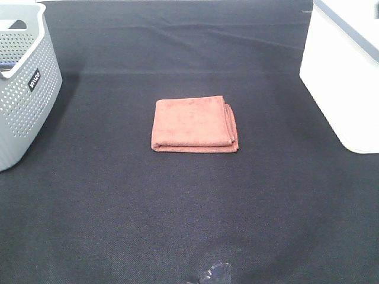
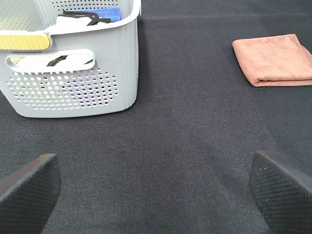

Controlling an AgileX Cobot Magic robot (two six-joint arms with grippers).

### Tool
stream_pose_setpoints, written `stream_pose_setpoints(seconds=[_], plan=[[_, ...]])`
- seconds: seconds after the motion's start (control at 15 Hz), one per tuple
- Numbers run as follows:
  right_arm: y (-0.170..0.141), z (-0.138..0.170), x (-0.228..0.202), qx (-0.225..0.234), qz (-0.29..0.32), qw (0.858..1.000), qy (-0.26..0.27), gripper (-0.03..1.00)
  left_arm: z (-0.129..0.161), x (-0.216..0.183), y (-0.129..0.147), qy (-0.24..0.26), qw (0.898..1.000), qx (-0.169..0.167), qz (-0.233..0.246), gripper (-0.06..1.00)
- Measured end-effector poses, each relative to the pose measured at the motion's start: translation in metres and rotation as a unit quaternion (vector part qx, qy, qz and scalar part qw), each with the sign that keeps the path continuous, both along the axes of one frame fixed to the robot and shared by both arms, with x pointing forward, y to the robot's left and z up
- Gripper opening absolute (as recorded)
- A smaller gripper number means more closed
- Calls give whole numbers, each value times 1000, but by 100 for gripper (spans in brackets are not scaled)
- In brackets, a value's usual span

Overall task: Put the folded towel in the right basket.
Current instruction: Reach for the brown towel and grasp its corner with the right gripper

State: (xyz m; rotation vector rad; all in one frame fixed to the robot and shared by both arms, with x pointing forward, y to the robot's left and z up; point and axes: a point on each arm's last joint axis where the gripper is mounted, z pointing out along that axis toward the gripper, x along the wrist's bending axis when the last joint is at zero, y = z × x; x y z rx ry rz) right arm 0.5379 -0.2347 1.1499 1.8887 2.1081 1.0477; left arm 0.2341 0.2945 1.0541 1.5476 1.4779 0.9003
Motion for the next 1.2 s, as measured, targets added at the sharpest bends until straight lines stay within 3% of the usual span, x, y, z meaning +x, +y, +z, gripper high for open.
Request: stream_pose_setpoints(seconds=[0.2,0.53,0.73,1.0,1.2], plan=[[38,-36,68,30,36,998,51,80,0,0,0,0,1000,0,0,99],[74,-107,120,76,51,986,136,79,0,0,0,0,1000,0,0,99],[92,-164,142,71,52,980,178,79,0,0,0,0,1000,0,0,99],[95,-224,161,59,32,977,204,79,0,0,0,0,1000,0,0,99],[93,-246,163,40,31,975,218,78,0,0,0,0,1000,0,0,99]])
